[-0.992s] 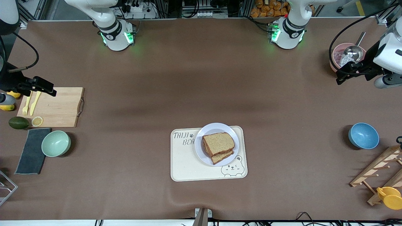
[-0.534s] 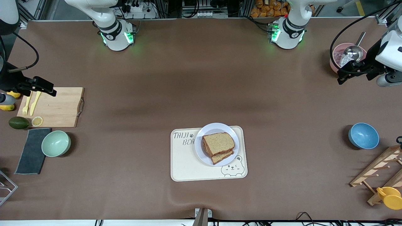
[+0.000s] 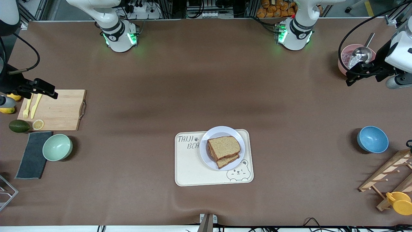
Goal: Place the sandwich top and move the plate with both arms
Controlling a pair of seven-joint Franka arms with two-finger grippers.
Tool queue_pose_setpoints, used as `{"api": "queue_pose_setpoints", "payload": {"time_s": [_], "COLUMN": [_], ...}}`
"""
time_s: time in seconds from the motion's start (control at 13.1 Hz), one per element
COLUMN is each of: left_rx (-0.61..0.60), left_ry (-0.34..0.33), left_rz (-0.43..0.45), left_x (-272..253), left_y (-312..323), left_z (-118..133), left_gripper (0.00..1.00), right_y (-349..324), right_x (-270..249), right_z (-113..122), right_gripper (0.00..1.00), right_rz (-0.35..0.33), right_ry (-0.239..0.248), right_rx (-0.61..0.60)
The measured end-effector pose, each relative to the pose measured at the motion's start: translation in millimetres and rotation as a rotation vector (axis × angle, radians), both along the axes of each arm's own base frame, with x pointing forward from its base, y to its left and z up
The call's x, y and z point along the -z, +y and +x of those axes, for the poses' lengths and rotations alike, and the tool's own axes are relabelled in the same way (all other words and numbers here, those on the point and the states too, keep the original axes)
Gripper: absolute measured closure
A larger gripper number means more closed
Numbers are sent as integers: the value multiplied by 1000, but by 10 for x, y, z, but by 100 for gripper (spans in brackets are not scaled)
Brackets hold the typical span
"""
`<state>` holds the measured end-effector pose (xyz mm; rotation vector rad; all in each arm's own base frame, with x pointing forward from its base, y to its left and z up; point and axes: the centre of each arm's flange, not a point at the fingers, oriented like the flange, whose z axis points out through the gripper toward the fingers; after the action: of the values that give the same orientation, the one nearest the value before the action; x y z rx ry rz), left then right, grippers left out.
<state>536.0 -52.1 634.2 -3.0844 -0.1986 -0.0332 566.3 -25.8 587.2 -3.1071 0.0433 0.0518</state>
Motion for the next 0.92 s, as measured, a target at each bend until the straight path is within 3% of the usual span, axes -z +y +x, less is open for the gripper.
{"api": "queue_pose_setpoints", "payload": {"time_s": [0.92], "left_rx": [-11], "left_ry": [-8], "left_rz": [-1], "left_x": [-60], "left_y": [63], "left_z": [-34], "left_gripper": [0], "right_y": [50], "right_x": [-21], "right_z": [6], "right_gripper": [0], "right_rz": [0], "right_ry": [-5], "right_rx": [-9]}}
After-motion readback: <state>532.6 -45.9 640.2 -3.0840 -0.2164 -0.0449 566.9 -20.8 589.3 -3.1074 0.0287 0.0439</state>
